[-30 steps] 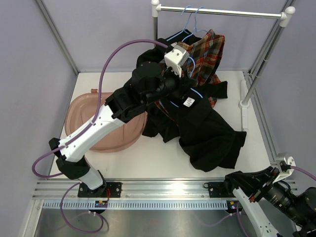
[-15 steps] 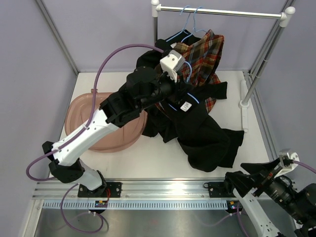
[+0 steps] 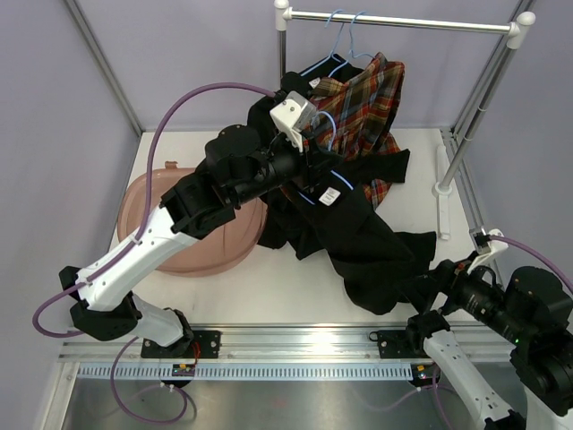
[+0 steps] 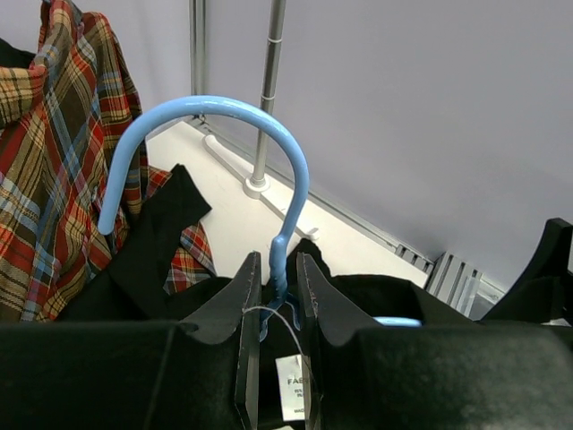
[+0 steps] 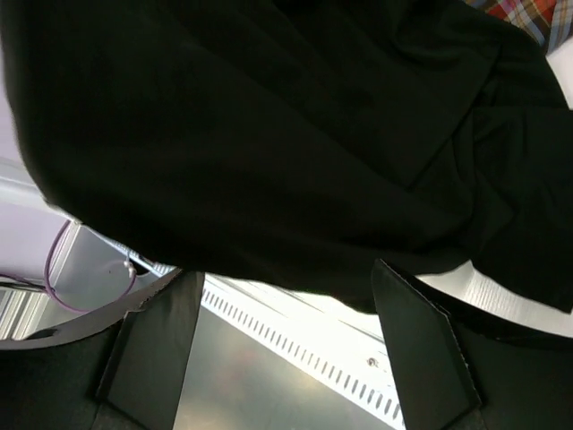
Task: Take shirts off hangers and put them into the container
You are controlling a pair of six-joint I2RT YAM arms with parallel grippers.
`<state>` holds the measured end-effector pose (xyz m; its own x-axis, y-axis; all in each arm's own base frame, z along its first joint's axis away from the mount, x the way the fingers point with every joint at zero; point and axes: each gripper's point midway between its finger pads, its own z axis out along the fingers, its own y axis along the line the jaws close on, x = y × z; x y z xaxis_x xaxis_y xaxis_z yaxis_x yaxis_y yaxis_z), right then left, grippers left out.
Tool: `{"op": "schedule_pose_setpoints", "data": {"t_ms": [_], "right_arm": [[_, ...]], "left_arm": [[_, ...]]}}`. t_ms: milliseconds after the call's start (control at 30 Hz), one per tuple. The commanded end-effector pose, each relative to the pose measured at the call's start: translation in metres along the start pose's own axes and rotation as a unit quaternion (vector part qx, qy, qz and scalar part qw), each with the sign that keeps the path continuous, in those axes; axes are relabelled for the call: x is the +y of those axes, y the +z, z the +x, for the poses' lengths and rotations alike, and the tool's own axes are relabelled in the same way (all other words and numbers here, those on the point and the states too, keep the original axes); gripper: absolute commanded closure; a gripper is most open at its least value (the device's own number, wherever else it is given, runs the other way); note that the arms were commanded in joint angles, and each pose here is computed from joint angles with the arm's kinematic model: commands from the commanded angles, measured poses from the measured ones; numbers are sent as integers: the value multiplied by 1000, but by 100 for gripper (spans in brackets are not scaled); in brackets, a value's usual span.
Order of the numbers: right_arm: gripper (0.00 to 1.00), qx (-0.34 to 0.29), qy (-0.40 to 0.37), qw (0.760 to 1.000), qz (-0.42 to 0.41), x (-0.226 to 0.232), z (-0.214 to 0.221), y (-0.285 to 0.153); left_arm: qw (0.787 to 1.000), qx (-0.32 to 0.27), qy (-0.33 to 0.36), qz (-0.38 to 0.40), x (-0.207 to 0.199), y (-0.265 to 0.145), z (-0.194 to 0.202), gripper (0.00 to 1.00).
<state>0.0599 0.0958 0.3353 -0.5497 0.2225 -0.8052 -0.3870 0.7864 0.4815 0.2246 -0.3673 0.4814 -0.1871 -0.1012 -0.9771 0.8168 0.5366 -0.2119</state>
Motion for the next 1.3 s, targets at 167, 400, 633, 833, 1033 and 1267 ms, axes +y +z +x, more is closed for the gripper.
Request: {"op": "schedule_pose_setpoints", "data": {"t_ms": [167, 400, 633, 833, 1033, 1267], "right_arm": [[36, -22, -25, 999, -37, 17, -30, 11], [100, -30, -4, 999, -42, 19, -18, -4], [100, -122, -9, 988, -91, 45, -4, -79], [100, -182, -27, 975, -127, 59, 21, -133], [100, -250, -52, 953, -163, 69, 48, -180], [100, -292, -64, 931, -211, 74, 83, -208]], "left_arm": [[999, -44, -1, 12, -5, -1, -22, 100], [999, -33, 14, -14, 5, 11, -18, 100], [991, -51, 21, -120, 48, 18, -39, 100], [983, -90, 9, -160, 64, 11, -63, 100], [977, -128, -13, -171, 67, 0, -89, 100], [969, -165, -60, -173, 63, -15, -114, 100]]}}
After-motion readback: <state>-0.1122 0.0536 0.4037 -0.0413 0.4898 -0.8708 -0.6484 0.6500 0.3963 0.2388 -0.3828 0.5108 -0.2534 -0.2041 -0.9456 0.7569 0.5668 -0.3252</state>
